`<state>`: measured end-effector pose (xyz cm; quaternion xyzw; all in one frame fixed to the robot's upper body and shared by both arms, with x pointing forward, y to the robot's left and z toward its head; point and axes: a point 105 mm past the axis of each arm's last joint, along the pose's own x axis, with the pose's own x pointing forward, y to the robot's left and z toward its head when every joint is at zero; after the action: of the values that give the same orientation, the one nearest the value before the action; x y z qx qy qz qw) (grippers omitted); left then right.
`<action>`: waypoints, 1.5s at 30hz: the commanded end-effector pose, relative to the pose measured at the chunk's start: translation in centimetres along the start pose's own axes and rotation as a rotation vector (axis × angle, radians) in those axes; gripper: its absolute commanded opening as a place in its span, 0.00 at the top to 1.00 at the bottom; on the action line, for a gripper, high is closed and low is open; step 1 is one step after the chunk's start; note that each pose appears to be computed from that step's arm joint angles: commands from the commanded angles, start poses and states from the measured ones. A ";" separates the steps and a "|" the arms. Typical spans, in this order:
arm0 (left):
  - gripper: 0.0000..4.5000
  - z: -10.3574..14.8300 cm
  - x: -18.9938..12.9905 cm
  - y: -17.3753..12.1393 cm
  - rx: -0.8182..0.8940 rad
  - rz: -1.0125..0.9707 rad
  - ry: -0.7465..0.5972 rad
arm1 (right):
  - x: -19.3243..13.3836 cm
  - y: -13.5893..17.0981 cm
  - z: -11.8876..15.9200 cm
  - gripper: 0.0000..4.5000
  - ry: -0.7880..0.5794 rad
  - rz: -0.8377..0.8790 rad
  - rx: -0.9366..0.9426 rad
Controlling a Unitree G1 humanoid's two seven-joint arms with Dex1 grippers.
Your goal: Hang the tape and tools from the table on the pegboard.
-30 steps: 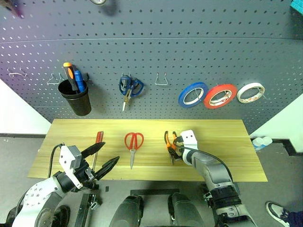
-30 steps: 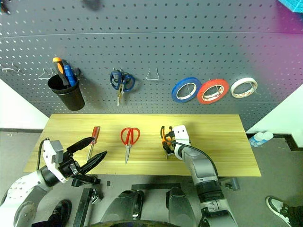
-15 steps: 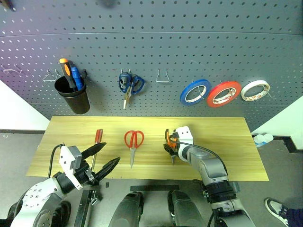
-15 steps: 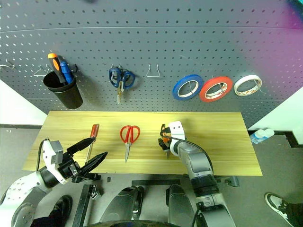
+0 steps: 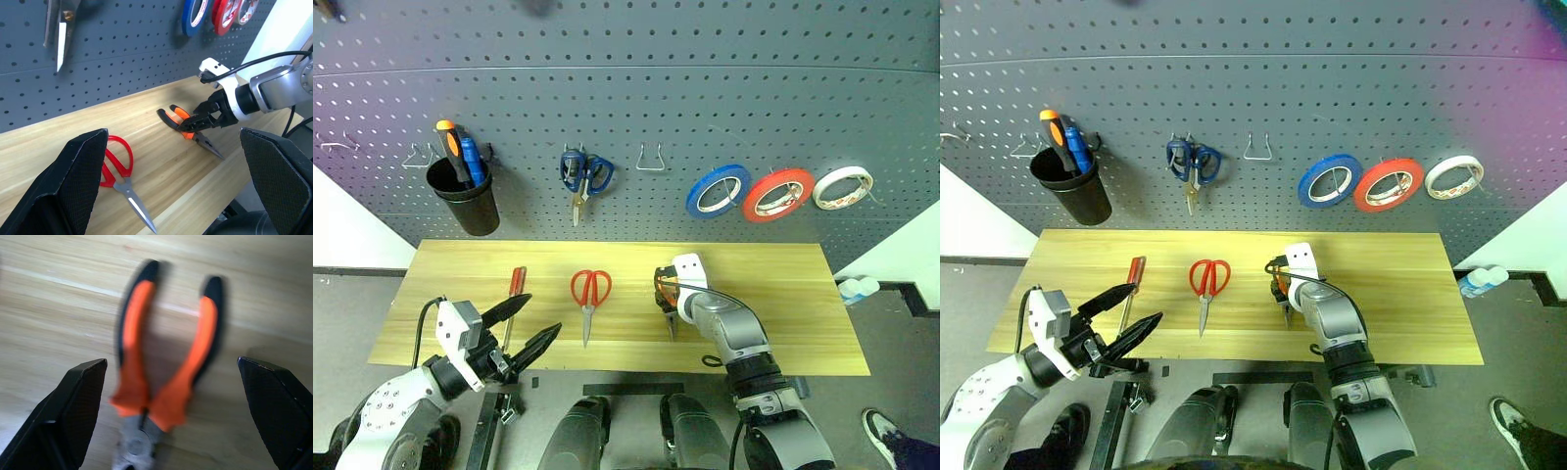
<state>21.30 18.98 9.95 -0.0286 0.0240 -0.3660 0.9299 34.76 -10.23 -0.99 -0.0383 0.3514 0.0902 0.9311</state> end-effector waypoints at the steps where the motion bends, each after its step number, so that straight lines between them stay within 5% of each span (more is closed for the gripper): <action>1: 0.00 0.7 0.0 -0.3 0.024 -0.012 -0.021 | -0.4 0.8 1.1 0.01 -0.033 -0.007 -0.009; 33: 0.00 0.7 -0.3 -1.2 0.013 -0.020 -0.011 | 0.1 2.0 0.1 0.01 0.034 -0.010 0.005; 36: 0.00 0.7 -0.3 -1.3 0.011 -0.022 -0.010 | 0.3 1.5 0.0 0.12 0.036 -0.032 -0.011; 41: 0.00 0.6 -0.3 -1.3 0.008 -0.024 -0.008 | 0.5 1.2 0.0 0.50 0.034 -0.047 -0.026; 45: 0.00 0.7 -0.3 -1.2 0.008 -0.025 -0.006 | 0.6 1.1 -0.2 0.54 0.037 -0.057 -0.049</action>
<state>20.43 18.67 9.67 -0.0321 0.0381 -0.3683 0.9284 34.60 -9.21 -1.87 -0.0648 0.3732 0.0705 0.9228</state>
